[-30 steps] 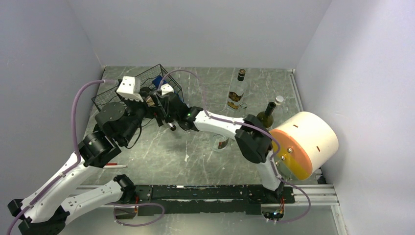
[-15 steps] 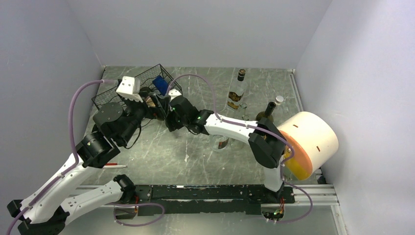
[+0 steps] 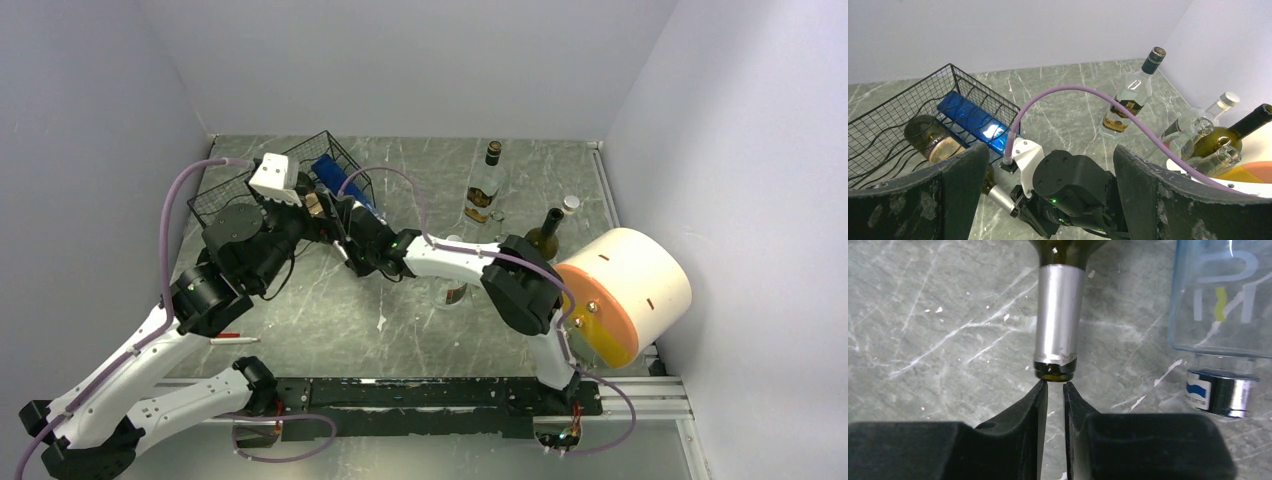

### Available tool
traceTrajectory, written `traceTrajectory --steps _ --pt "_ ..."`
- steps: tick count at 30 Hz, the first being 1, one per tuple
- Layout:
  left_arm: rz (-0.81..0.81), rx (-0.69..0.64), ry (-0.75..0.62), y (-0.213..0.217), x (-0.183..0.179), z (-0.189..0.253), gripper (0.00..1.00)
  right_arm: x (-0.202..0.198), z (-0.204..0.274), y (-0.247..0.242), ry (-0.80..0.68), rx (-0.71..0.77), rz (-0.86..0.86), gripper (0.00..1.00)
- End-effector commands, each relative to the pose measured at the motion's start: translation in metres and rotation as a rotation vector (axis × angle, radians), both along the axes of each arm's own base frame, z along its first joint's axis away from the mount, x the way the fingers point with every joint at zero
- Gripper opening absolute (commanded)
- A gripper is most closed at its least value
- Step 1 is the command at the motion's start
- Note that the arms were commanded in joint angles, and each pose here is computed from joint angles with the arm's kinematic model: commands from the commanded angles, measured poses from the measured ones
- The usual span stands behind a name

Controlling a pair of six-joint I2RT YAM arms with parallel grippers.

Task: Put the wine bottle on the wine rack

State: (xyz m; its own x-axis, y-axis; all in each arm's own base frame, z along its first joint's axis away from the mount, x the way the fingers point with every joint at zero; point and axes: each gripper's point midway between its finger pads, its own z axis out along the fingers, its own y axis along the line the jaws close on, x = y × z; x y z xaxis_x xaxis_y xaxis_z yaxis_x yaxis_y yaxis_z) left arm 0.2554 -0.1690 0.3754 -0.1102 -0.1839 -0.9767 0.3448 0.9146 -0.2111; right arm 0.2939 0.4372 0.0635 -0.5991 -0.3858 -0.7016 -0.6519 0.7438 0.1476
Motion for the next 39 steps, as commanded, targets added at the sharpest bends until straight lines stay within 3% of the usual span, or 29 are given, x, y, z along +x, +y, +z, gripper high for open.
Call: traceTrajectory --steps 1,13,16,21,31,39 --pt "-0.003 -0.011 -0.038 0.000 0.000 0.013 0.98 0.006 -0.007 0.004 -0.004 -0.012 -0.001 0.20" --pt "0.004 -0.003 -0.034 0.000 0.001 0.013 0.98 0.024 0.016 0.014 -0.071 0.036 -0.042 0.20" --pt "0.007 -0.004 -0.034 0.001 0.001 0.013 0.98 0.024 0.024 0.011 -0.067 0.051 -0.069 0.34" --pt "0.013 -0.038 -0.044 0.004 -0.002 0.021 0.98 0.011 0.050 0.001 -0.044 0.125 -0.095 0.48" --pt "-0.013 -0.112 -0.052 0.006 -0.012 0.025 0.98 -0.016 0.146 -0.030 -0.121 0.299 -0.074 0.55" --pt "-0.009 -0.124 -0.015 0.010 -0.017 0.005 0.98 -0.021 0.203 -0.106 -0.273 0.257 -0.217 0.62"
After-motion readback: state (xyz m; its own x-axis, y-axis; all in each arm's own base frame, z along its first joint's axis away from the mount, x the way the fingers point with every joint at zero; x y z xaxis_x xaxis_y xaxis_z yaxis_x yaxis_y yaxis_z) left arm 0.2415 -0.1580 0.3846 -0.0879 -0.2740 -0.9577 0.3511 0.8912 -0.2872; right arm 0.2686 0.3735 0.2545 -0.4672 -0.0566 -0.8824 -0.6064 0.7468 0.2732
